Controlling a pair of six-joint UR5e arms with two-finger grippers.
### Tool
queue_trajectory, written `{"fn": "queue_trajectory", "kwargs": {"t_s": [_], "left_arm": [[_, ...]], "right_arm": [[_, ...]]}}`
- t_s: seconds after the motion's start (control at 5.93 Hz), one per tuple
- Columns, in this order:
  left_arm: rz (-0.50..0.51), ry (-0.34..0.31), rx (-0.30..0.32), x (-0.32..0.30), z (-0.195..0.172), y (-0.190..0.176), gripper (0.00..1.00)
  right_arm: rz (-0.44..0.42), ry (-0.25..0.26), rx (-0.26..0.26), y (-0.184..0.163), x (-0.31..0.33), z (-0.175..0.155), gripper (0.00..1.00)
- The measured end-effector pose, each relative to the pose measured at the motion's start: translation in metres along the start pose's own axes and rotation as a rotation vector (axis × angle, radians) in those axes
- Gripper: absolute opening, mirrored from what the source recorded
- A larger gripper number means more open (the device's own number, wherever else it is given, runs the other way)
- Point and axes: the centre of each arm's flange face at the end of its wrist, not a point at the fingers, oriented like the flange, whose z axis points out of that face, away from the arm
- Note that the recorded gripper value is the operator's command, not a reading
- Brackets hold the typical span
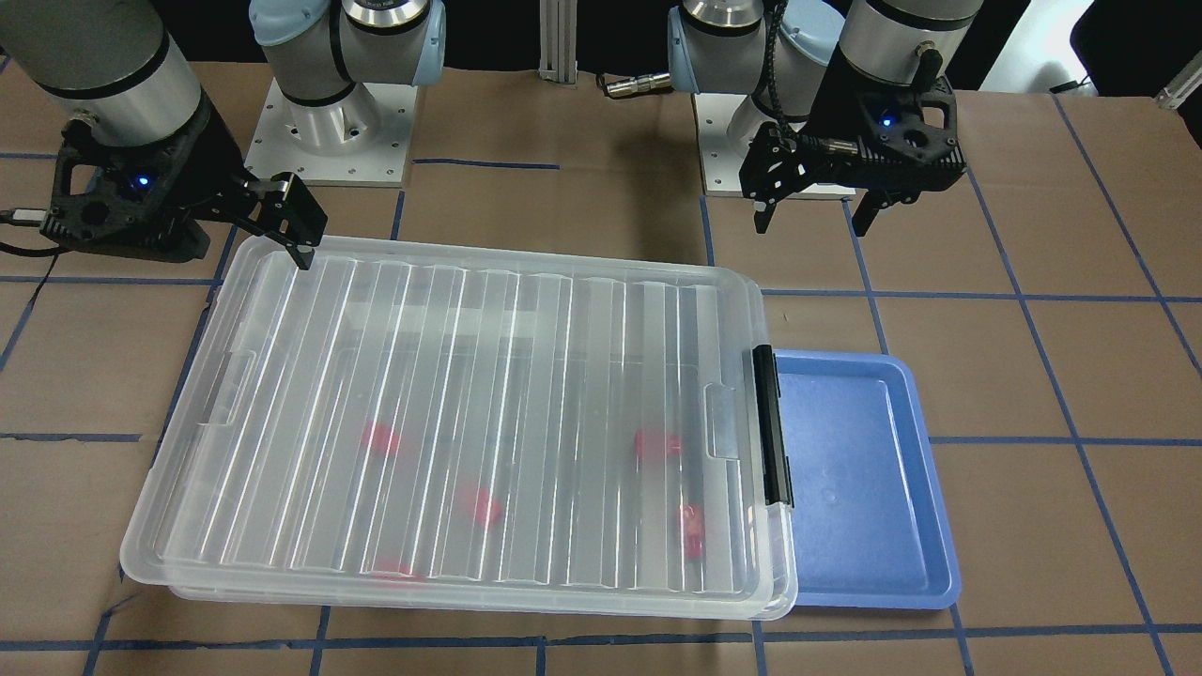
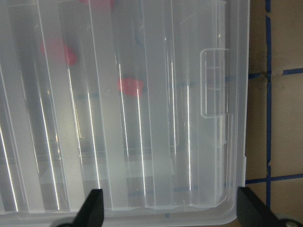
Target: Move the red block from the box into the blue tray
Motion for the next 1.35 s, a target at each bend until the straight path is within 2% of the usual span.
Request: {"fn": "queue_trajectory", "kwargs": {"t_s": [0.84,1.01,1.35], "left_arm": [[0.000,-0.002,0.000,0.000,0.000,0.000,0.99],[0.000,-0.002,-0.001,0.000,0.000,0.000,0.99],[0.002,-0.001,-0.003,0.000,0.001,0.000,0.99]], "right_arm": [[0.017,0.009,0.000,-0.007,0.014,0.003,1.00],[0.022,0.009,-0.010,-0.015,0.036,0.009,1.00],[0.028,-0.010,-0.057,-0.025,0.093,0.049,1.00]]}}
